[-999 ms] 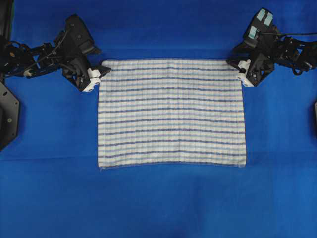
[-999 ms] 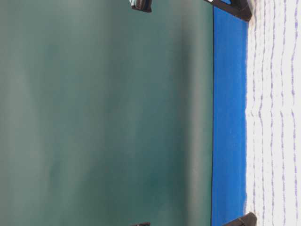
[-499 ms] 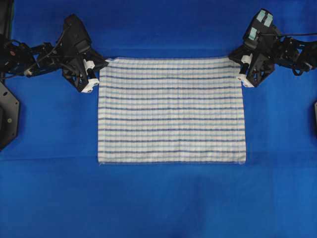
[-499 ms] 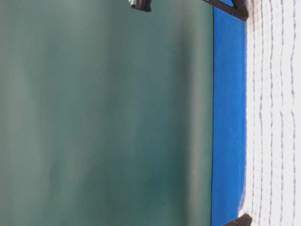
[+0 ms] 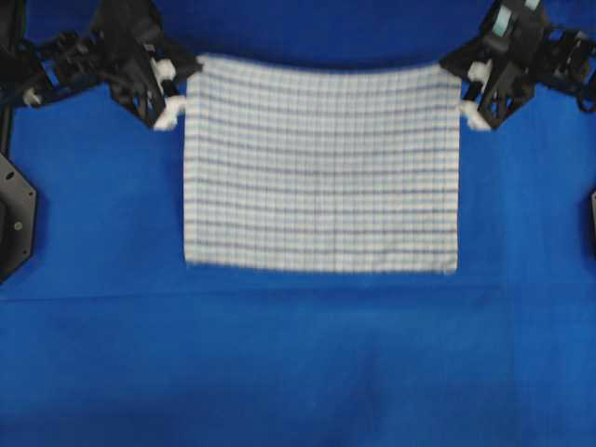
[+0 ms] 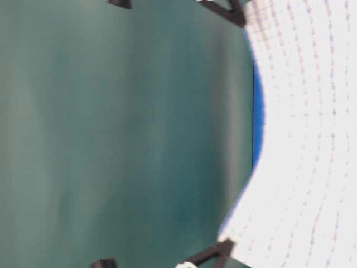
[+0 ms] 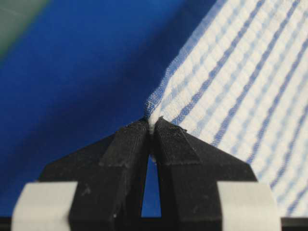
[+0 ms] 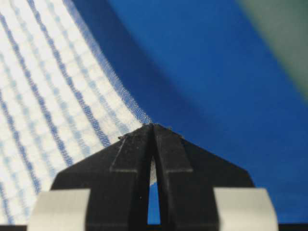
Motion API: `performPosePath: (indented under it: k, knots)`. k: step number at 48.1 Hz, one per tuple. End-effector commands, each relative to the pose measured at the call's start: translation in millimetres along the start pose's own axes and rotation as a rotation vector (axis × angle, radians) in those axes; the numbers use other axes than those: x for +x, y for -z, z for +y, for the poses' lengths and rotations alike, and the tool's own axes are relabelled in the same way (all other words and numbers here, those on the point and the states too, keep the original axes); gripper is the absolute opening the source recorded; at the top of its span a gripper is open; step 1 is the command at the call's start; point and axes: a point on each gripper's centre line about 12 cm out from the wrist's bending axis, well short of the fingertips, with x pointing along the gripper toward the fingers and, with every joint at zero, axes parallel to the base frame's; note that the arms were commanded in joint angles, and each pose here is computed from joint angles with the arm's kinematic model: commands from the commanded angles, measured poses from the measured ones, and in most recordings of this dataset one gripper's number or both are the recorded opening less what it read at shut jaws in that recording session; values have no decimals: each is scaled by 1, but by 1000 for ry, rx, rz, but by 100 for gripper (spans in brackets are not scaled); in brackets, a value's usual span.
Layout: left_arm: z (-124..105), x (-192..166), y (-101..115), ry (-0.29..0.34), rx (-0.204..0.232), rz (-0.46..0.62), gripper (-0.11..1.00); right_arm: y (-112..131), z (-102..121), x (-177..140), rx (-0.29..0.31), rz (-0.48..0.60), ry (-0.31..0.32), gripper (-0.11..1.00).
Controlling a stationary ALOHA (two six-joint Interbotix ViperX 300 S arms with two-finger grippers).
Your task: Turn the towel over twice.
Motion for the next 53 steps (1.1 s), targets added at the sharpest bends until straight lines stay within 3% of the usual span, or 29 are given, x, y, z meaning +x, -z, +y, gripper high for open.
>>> performPosePath:
  k: [1,18,35,44,53]
  knots:
    - [9,-9,-27,-24,-11,-67,2,-28,-10,-11,-14,-57,25,2]
    - [22,-39,-73,-64,-26,-210,2,-88,-25,-42,-86,-140,78,2]
    - [20,-102,-124,-65,-21,-409,2,-130,-29,-94,-106,-271,116,2]
    - [6,-129,-132,-18,-8,-468,2,-140,-24,-126,-116,-317,114,2]
    - [-19,-141,-121,80,17,-464,2,-133,-1,-146,-135,-310,42,2]
